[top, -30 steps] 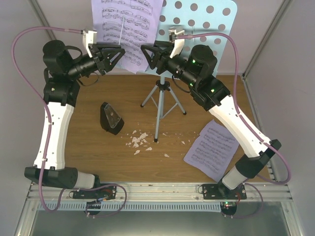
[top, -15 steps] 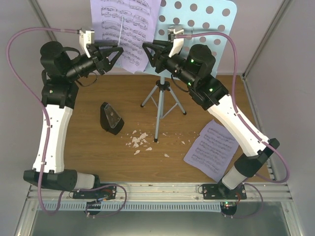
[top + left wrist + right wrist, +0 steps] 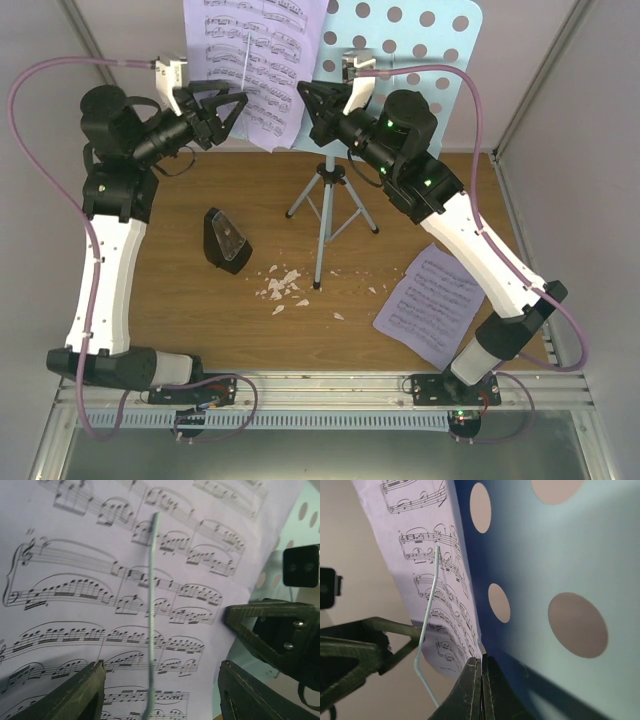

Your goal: Pack up the instrument practice props

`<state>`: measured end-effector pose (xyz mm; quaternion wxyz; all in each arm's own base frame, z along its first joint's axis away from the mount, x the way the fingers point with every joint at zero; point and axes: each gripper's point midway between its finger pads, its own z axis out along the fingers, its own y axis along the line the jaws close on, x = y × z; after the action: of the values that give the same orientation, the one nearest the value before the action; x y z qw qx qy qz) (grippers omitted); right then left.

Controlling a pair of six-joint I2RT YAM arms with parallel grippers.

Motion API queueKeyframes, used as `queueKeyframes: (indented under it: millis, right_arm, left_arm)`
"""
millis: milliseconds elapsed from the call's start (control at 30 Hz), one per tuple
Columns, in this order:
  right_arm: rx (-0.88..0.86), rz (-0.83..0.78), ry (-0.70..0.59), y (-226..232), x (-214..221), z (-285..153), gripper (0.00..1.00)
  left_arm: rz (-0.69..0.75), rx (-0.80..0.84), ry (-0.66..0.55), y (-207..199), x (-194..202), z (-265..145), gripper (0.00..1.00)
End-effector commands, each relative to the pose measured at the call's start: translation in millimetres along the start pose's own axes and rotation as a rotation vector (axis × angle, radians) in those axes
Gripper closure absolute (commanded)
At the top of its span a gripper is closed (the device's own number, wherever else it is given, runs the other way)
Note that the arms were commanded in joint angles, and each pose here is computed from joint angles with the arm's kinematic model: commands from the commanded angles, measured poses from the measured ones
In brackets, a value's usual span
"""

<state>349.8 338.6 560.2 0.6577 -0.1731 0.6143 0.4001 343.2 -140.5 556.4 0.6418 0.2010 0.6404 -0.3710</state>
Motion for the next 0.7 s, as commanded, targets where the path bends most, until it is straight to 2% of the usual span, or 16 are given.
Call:
queueKeyframes:
  millis: [0,133,333,400,500,567,667]
  right_arm:
    - [0.009,-0.008,-0.047,2.6,-14.4,0.5,1.0]
    - [0.012,-0.01,-0.049,2.5,-15.1,-0.2,1.0]
    - [0.01,-0.011,-0.051,3.2,-16.0,-0.6,0.99]
    - [0.01,-0.012,-0.051,3.3,-15.9,-0.5,1.0]
    - [0.012,-0.014,-0.054,2.7,-16.5,-0.8,1.0]
    - [0.013,-0.014,-0.055,3.1,-17.2,-1.2,1.0]
    - [0.015,-0.014,-0.058,2.7,-18.0,-1.3,0.99]
  left_arm:
    - [-0.019,0.026,0.001,3.7,-1.6,6.4,0.37]
    - [-0.03,0.07,0.009,1.0,-1.0,11.1,0.4]
    - [-0.044,0.132,0.019,-0.3,0.6,19.0,0.54]
    - [-0.048,0.151,0.025,-0.9,1.8,21.0,0.64]
    - [-0.039,0.154,0.022,-1.0,1.7,21.3,0.88]
    - [-0.028,0.144,0.015,-0.5,2.3,19.8,0.99]
    - [-0.012,0.133,0.006,-0.4,1.9,18.0,1.0]
